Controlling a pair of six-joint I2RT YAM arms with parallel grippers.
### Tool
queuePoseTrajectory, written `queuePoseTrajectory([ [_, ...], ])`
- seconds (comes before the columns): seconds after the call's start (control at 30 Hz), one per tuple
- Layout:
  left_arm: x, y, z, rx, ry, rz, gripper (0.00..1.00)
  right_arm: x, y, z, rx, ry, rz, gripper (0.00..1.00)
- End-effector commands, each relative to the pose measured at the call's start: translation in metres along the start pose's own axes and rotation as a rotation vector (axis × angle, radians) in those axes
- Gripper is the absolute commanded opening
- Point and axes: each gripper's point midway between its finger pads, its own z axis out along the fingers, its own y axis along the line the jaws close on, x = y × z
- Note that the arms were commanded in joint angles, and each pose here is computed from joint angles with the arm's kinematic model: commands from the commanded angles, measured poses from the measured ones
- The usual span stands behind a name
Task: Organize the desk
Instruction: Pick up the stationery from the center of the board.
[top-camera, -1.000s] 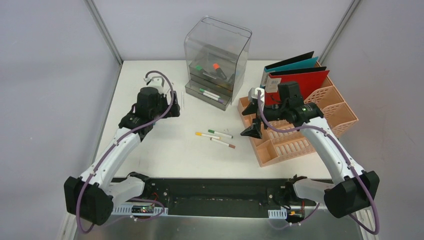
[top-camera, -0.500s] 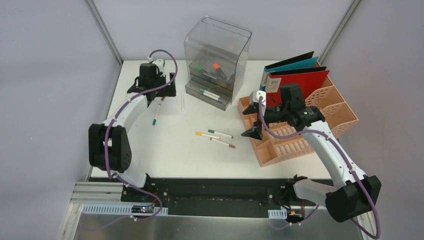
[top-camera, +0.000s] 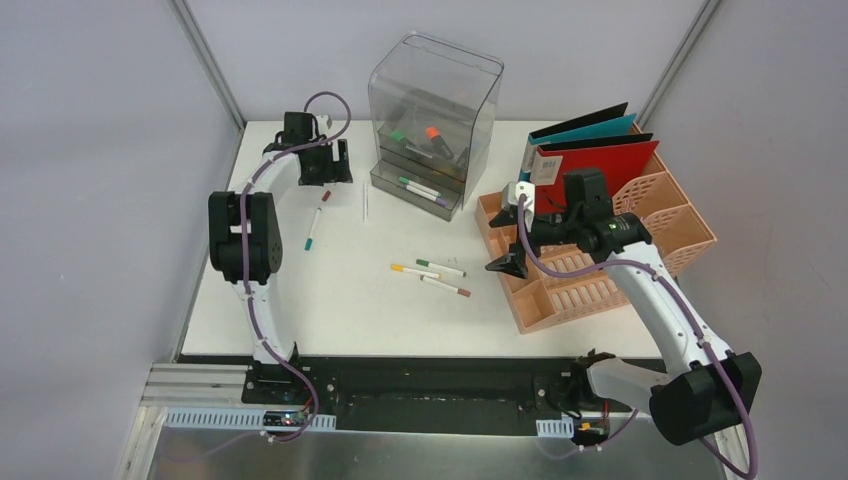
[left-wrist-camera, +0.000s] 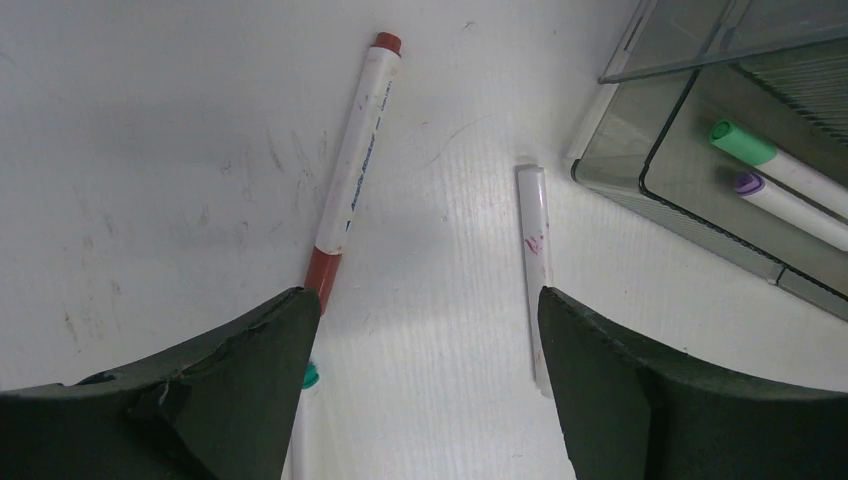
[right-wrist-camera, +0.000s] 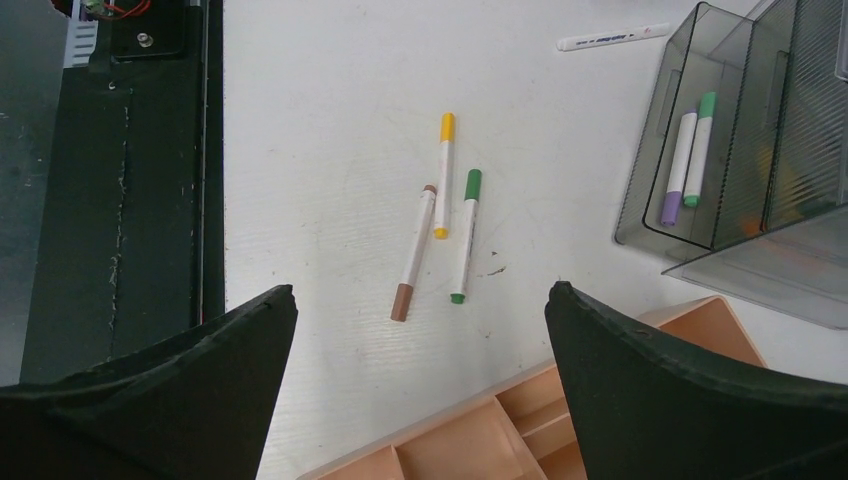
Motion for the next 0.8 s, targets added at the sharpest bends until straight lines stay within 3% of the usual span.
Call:
queuePoseTrajectory([
  [0.0, -0.019, -0.017, -0.005, 0.062, 0.002, 0.007, 0.83, -0.008, -0.004, -0.004, 0.013, -0.024, -0.072, 0.99],
  [0.3, -0.02, -0.014, 0.006, 0.041, 0.072, 0.073, 0.92, -0.005, -0.001, -0.002, -0.014, -0.017, -0.07, 0.99],
  [0.57, -0.005, -0.005, 0.023, -0.014, 0.169, 0.164, 0.89, -0.001, -0.001, -0.001, -0.021, -0.008, -0.065, 0.99],
  [0.77, 0.004, 0.0, 0.034, -0.037, 0.234, 0.209, 0.79, 0.001, -0.002, 0.0, -0.021, 0.0, -0.065, 0.99],
])
